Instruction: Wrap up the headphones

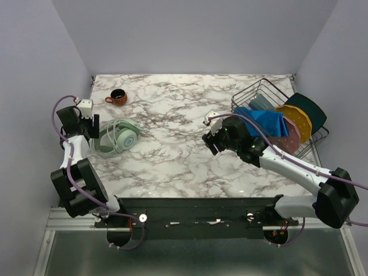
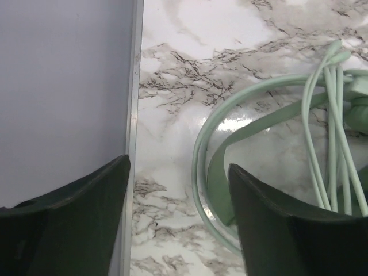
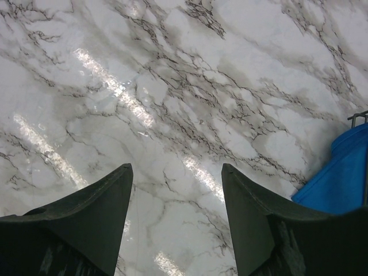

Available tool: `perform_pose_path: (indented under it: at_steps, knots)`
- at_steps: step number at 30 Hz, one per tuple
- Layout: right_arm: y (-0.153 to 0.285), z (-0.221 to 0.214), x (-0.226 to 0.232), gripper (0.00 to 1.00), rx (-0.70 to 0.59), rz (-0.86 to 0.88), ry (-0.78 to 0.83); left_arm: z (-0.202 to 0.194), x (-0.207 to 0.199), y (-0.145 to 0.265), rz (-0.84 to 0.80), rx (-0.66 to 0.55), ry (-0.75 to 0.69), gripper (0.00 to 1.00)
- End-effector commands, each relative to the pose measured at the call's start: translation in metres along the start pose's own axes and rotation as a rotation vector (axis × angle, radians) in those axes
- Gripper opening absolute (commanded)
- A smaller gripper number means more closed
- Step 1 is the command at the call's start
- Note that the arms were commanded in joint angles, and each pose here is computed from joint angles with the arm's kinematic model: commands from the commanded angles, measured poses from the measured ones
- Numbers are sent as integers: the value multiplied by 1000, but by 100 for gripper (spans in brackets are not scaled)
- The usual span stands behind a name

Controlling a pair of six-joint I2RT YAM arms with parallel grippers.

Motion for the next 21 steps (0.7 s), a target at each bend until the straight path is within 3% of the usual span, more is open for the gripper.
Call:
perform_pose_path:
  at_steps: [1, 7, 12, 21]
  knots:
    - [16, -6, -10, 73, -4, -90, -64, 8, -9, 38, 14, 15, -87, 99]
    - [33, -23, -26, 74, 5, -246, -144, 6, -71, 86, -111, -55, -288, 99]
    - [50, -40, -36, 78, -10, -343, -218, -23, -131, 116, -325, -50, -371, 99]
    - [89, -69, -47, 84, -131, -516, -355, -68, -148, 121, -367, -9, -320, 99]
Point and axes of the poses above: each gripper's point midway between its finger pads, its own y axis back along the fingers, its own x axis along the line the jaws close on, z = x × y, the point moved 3 cm from there along y, back along the fingers, and after that the axes turned 4 degrees about y, right-handed, at the moved point
